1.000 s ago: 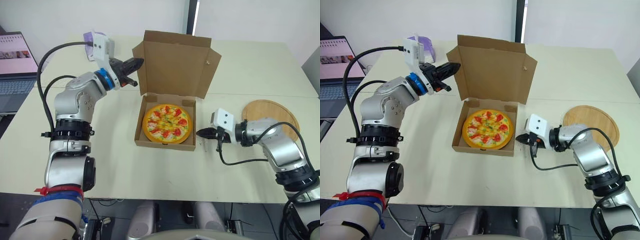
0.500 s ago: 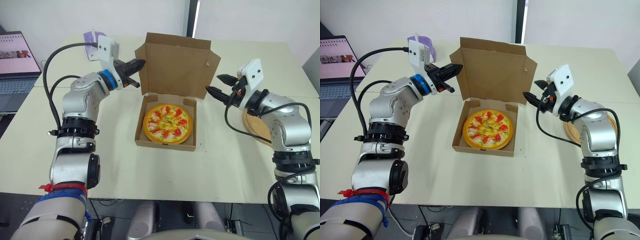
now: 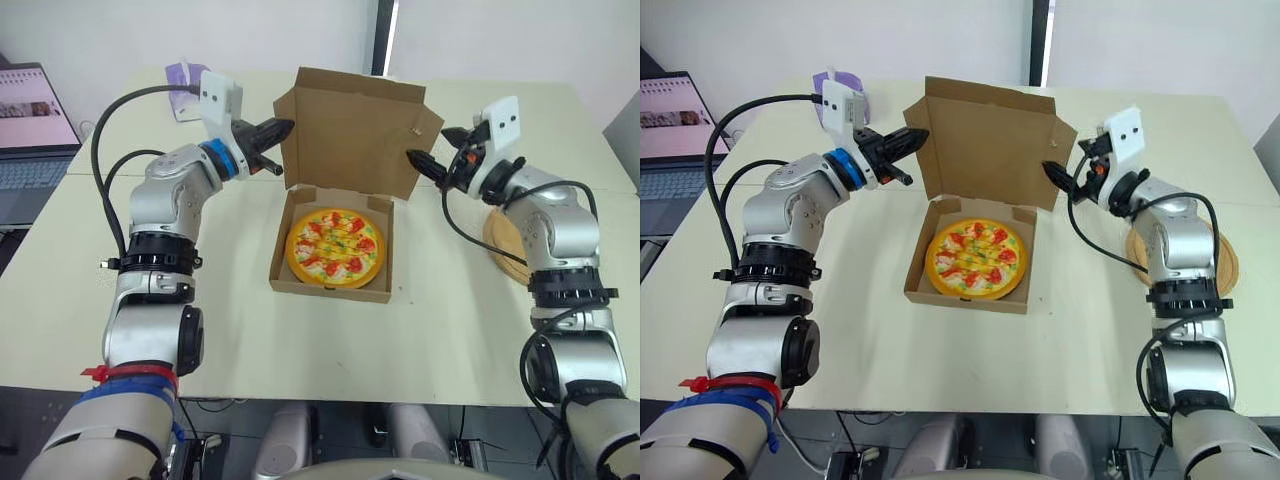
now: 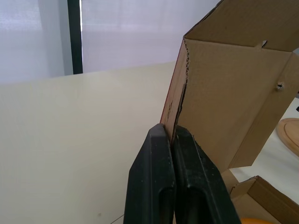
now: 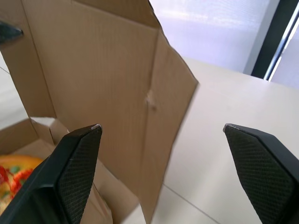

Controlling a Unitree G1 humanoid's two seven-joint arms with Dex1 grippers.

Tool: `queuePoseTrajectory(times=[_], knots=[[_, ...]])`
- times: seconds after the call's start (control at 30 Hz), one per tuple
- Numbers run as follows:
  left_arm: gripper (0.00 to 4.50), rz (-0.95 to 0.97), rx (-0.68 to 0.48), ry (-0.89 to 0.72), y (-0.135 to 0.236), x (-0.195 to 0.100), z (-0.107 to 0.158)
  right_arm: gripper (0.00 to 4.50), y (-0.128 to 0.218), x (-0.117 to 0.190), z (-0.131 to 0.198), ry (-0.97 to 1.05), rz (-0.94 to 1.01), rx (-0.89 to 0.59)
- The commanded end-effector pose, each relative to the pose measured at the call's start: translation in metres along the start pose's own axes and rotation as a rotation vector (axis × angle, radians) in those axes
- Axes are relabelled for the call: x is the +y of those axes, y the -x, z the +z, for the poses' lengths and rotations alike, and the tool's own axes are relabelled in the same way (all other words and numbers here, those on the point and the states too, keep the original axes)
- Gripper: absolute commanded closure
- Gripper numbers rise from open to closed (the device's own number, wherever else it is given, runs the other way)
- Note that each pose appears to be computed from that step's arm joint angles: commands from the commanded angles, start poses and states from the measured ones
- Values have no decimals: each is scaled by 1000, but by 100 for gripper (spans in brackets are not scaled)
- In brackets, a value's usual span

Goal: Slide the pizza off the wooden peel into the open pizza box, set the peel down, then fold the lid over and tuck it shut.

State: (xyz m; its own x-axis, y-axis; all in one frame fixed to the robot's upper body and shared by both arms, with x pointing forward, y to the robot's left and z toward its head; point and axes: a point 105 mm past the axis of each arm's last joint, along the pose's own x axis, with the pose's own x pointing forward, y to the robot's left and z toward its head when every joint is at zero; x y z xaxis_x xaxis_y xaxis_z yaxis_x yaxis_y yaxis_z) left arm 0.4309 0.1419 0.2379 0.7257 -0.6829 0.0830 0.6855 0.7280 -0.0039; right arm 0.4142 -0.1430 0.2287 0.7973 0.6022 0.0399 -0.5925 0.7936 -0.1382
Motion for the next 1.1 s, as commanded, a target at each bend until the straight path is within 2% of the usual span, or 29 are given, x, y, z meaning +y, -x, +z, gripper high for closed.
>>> queuePoseTrajectory(times=[0.03, 0.1, 0.13, 0.17, 0.47, 0.77, 0.87, 1.03, 1.1], knots=[[450, -17, -52, -41, -2, -3, 20, 20, -4, -1, 14, 23, 19, -58], [450, -15, -53, -43, -1, -2, 21, 59, -5, 0, 16, 14, 34, -73], [450, -13, -53, -44, -1, -1, 21, 100, -5, 1, 17, 10, 38, -80], [450, -11, -53, -45, 0, -1, 22, 122, -5, 2, 18, 5, 43, -88], [450, -2, -53, -47, 1, 0, 22, 441, -4, 5, 16, -4, 55, -97], [450, 9, -75, -96, 2, -2, 20, 446, -5, 18, 28, 46, 38, -111], [392, 18, -96, -102, 3, -2, 18, 450, -8, 27, 32, 49, 38, -126], [230, 88, -98, -110, 10, 8, 13, 450, -8, 34, 31, 41, 36, -130], [230, 99, -89, -105, 12, 11, 8, 450, -7, 34, 30, 38, 35, -127]])
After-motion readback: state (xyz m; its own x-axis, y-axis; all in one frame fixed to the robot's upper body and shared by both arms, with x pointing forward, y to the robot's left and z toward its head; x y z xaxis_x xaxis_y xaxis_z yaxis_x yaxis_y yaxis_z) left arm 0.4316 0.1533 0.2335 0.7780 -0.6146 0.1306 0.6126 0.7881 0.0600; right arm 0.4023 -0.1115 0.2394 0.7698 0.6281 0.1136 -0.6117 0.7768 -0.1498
